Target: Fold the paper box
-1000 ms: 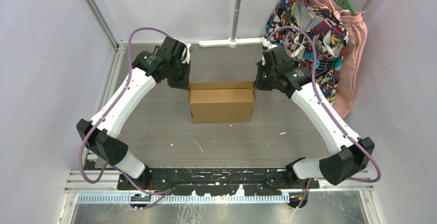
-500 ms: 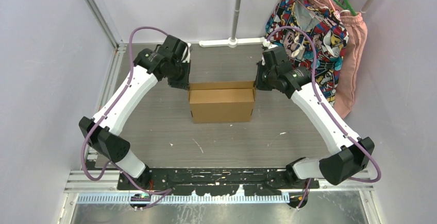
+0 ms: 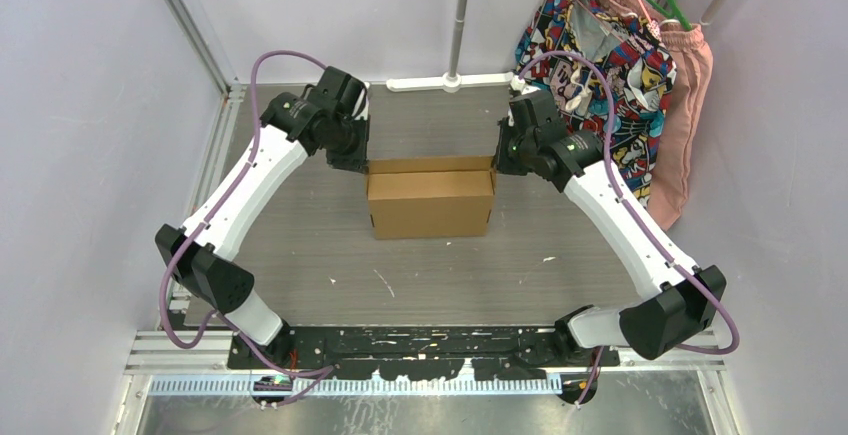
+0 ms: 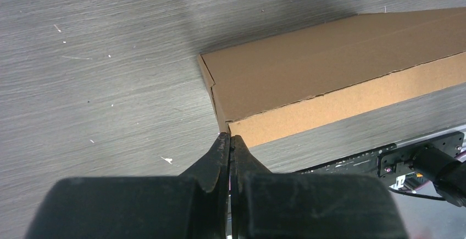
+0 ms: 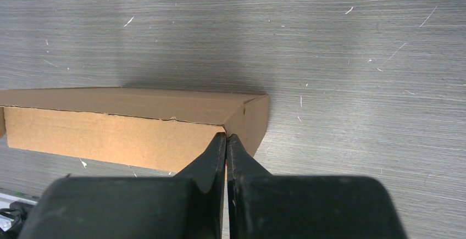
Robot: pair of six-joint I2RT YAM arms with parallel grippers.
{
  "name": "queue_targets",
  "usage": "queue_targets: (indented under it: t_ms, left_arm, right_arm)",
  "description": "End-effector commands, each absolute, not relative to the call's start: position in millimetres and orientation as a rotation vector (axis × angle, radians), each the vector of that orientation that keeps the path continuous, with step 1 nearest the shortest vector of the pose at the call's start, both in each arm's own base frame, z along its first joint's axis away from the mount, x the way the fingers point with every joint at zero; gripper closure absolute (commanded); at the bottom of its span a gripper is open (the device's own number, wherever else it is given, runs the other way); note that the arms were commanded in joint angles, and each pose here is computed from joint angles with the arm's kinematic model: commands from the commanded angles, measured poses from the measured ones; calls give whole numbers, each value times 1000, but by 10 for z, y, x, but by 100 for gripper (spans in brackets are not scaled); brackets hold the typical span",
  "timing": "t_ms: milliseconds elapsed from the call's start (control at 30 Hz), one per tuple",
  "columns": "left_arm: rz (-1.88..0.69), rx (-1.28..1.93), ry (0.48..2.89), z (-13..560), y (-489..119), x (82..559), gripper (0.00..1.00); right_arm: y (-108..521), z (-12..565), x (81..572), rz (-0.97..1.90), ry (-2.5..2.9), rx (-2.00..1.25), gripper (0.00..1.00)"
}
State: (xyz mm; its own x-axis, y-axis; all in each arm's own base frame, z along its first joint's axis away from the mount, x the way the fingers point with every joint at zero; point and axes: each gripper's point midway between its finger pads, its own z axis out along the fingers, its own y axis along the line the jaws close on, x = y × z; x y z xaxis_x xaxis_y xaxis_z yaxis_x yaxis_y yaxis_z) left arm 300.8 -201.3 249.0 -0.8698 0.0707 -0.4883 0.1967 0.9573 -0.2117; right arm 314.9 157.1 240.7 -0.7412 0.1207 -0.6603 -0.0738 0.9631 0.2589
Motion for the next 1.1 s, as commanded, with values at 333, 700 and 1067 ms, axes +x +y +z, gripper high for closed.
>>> queue_targets:
  t_ms: [333, 700, 1067]
  left_arm:
    - [-449, 173, 2580, 2689, -2186, 3043, 99]
    - [-460, 168, 2566, 2767, -2193, 3050, 99]
    - [-442, 149, 2552, 2807, -2184, 3093, 100]
  right_arm:
    - [1670, 2378, 3122, 400, 2376, 32, 99]
    - [1685, 2442, 3099, 419, 2334, 21, 99]
    - [1660, 2513, 3079, 415, 2295, 73, 99]
